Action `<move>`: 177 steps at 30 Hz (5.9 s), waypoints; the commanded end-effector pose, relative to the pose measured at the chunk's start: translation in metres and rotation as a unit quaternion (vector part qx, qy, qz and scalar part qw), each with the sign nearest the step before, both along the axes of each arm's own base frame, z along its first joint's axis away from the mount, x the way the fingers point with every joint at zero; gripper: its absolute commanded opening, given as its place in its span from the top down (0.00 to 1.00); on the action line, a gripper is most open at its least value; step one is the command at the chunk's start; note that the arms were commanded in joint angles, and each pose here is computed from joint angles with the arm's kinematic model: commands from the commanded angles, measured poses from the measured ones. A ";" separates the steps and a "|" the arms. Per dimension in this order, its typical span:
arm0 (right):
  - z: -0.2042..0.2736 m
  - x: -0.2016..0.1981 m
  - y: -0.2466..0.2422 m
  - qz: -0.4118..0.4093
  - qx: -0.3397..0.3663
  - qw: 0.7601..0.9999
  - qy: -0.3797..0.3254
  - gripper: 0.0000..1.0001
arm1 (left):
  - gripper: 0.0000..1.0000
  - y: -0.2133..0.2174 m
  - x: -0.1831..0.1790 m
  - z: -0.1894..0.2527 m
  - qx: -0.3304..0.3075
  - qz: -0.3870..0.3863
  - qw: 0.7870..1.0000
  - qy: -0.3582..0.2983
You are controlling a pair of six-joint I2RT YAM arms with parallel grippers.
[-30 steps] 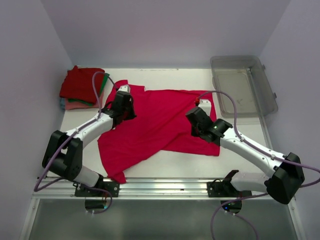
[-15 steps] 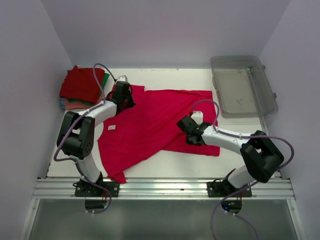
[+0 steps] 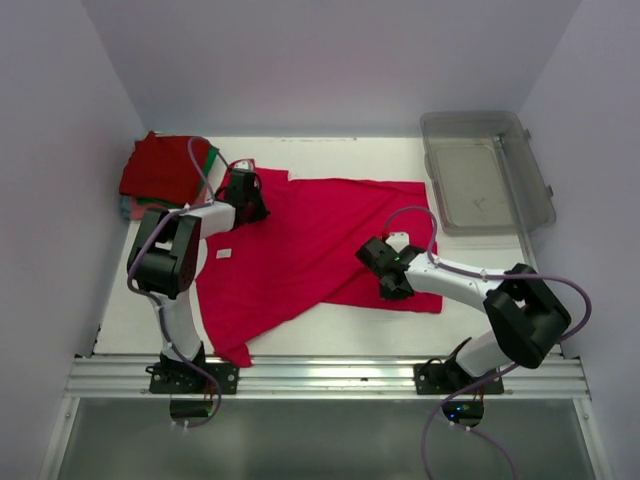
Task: Fold and stack the t-shirts
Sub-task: Fold the tshirt
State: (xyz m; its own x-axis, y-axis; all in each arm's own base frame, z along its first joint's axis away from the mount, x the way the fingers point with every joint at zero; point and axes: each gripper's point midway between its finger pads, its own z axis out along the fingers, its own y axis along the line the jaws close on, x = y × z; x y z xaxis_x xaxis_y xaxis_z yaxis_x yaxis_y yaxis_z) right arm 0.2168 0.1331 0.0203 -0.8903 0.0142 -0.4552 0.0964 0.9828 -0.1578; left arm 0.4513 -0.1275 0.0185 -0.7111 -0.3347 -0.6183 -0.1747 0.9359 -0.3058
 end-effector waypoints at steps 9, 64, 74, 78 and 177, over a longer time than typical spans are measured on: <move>0.011 -0.056 -0.032 0.030 -0.044 0.993 0.107 1.00 | 1.00 0.039 0.048 -0.022 -0.025 0.042 0.999 0.003; 0.072 0.003 0.006 0.056 0.036 0.995 -0.071 1.00 | 1.00 -0.011 0.022 -0.040 -0.004 -0.046 0.996 0.081; 0.053 0.029 -0.013 -0.009 -0.017 0.996 -0.082 1.00 | 1.00 -0.029 -0.050 0.041 -0.050 -0.078 0.996 0.015; 0.029 0.047 -0.019 -0.037 -0.006 0.997 -0.061 1.00 | 1.00 -0.025 -0.089 0.052 -0.038 -0.093 0.995 0.019; 0.107 0.121 -0.026 0.000 0.010 0.999 -0.050 1.00 | 1.00 0.036 -0.190 -0.048 0.035 0.022 0.980 0.193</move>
